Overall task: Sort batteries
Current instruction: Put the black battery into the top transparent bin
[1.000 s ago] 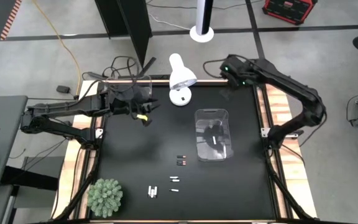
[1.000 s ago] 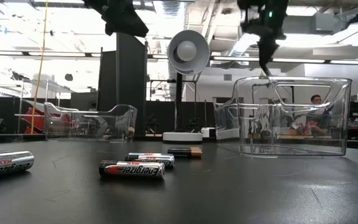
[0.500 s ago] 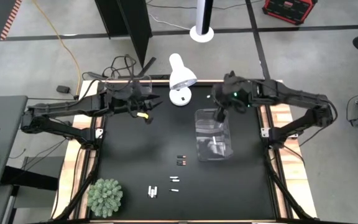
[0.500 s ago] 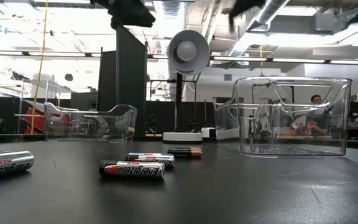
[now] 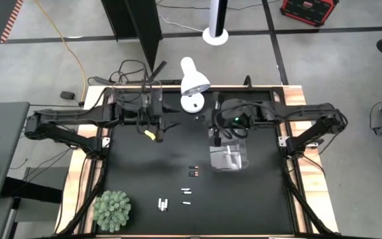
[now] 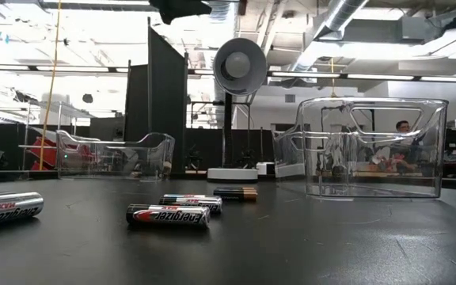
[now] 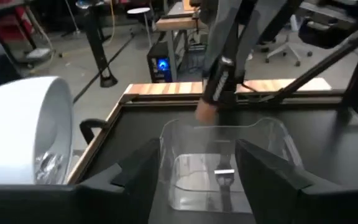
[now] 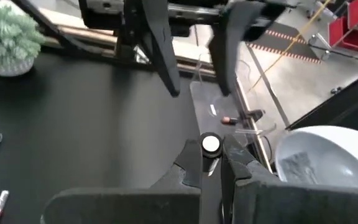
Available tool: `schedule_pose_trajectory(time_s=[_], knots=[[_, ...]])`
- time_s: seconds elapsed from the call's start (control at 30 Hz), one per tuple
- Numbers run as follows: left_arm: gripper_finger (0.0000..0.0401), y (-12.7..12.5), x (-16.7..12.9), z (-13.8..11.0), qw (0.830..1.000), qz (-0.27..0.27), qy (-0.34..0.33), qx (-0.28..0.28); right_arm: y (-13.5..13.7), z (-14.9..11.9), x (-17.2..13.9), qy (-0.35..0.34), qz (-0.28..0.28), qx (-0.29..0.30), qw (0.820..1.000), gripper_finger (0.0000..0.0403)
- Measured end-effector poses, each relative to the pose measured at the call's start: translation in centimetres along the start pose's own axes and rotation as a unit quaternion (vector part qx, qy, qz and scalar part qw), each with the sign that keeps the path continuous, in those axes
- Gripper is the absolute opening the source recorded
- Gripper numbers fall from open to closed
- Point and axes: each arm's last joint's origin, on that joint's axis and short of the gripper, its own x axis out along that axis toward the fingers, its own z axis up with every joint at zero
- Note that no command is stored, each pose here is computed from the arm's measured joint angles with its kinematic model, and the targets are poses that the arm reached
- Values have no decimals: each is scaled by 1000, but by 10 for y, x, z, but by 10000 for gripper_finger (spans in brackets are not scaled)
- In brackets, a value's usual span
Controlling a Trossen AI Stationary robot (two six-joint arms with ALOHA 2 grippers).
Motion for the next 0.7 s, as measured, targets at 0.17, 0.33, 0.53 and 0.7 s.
schedule_pose_trajectory(time_s=[0.17,0.33,0.53,0.7], knots=[[238,-3,5,0,999,-3,-6,41,5,3,14,-18,9,0,1000,19],[253,-5,16,-7,998,-5,12,60,5,5,16,-32,8,3,999,19],[251,-6,31,-10,998,-1,-5,67,5,6,15,-36,7,5,999,20],[250,-6,34,-8,997,3,-24,76,5,6,15,-36,7,5,999,20]])
